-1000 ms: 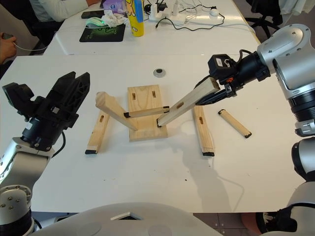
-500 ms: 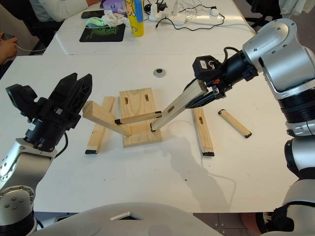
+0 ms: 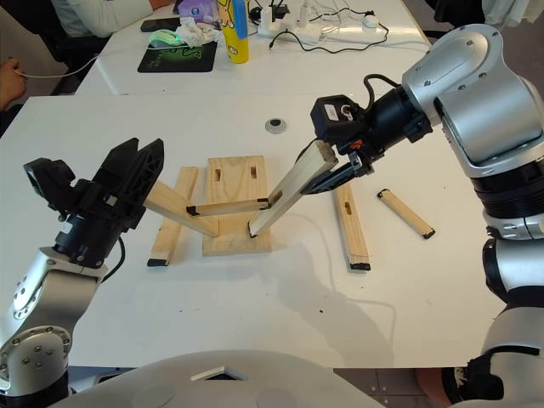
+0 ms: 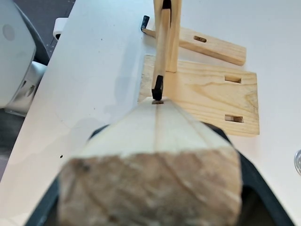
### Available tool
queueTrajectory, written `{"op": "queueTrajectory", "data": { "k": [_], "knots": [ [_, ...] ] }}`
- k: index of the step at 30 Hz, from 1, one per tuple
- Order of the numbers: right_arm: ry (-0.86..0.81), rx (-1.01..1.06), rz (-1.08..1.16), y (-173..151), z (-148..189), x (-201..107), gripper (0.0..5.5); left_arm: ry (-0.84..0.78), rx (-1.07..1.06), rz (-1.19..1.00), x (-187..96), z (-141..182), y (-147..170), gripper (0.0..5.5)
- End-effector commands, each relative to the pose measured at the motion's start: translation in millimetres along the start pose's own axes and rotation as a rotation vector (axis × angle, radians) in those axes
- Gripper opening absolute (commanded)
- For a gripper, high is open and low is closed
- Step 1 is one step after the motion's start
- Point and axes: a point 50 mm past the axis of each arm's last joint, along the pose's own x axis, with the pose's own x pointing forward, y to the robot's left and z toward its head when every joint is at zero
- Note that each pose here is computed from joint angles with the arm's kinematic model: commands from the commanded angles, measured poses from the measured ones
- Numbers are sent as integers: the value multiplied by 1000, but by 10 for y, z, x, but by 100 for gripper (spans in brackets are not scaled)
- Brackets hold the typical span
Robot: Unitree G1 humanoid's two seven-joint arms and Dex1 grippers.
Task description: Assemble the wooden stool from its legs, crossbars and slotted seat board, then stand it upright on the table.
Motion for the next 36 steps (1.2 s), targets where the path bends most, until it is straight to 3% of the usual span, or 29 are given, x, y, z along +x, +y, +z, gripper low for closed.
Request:
{"op": "queueTrajectory", "data": {
  "k": [1,10,17,26,36],
  "knots": [
    [7,0,-83,-9,-30,67,206,14,-3,20,-29,-43,35,318],
    [58,8,-104,-103,-81,-168,206,-11,16,23,-40,-1,1,318],
    [-285,-29,-303,-449,420,-226,206,-45,37,-1,18,102,-36,318],
    [-489,-48,-135,-164,777,-53,206,-39,51,-22,75,155,-33,318],
    [-842,57,-222,-257,1168,-149,206,-20,41,-32,88,144,-38,318]
  ]
}}
